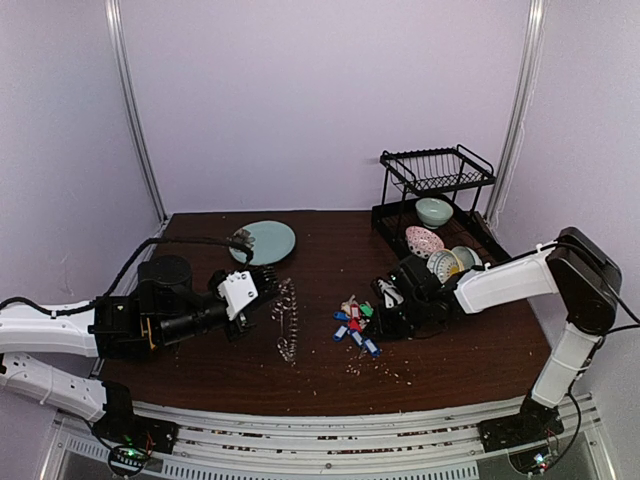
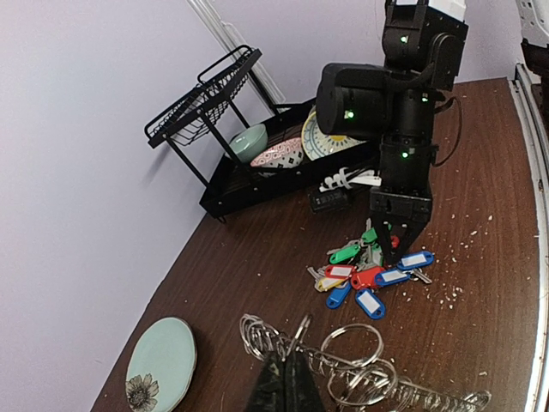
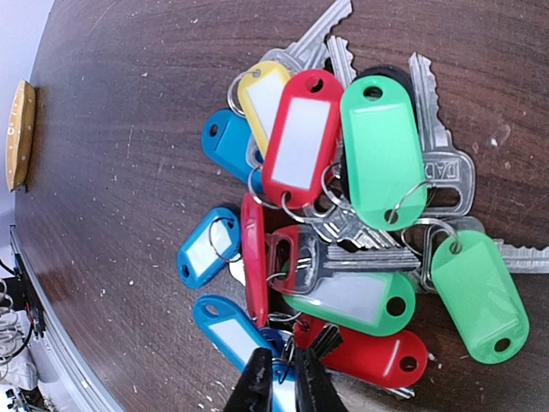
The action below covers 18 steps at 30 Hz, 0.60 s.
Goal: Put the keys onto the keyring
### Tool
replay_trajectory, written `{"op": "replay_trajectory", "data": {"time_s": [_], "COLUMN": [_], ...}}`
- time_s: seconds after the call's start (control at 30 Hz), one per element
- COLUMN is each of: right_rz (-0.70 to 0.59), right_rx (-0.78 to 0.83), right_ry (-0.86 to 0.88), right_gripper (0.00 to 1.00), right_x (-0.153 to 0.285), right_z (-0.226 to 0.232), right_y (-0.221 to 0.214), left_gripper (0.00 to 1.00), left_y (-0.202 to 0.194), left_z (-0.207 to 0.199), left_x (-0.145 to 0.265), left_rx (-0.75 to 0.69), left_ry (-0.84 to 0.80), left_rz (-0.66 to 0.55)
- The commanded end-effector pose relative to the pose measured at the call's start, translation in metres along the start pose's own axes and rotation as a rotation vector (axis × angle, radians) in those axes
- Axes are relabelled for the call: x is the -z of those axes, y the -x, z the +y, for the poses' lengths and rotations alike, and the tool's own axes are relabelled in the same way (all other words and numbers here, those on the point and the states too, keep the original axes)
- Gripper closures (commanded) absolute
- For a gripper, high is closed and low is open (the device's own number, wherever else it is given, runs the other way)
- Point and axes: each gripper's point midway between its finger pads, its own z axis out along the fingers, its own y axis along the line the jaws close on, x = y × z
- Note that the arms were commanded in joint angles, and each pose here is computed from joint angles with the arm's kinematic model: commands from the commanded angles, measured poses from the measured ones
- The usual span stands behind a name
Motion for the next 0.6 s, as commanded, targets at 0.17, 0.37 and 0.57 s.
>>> {"op": "replay_trajectory", "data": {"time_s": [0.17, 0.37, 0.57], "right_rz": [0.019, 0.000, -0.086], "right_rx": [0.014, 0.080, 0.359], "right_ry": [0.013, -0.023, 0.025], "right_gripper": [0.96, 1.00, 1.00], "right_x": [-0.004, 0.007, 0.054], "right_z": [0.006, 0.008, 0.053], "right_y": [-0.001, 0.008, 0.025], "left_gripper": [1.00, 1.00, 1.00], "left_y": [0.029, 0.030, 0.032], "left_z": [0.013, 0.014, 0.012], "left_x": [0.006, 0.007, 0.009], "left_rx": [0.015, 0.015, 0.008], "left_ry": [0.038, 0.040, 0.028], "left_rz": [-0.100, -0.106, -0.118]}}
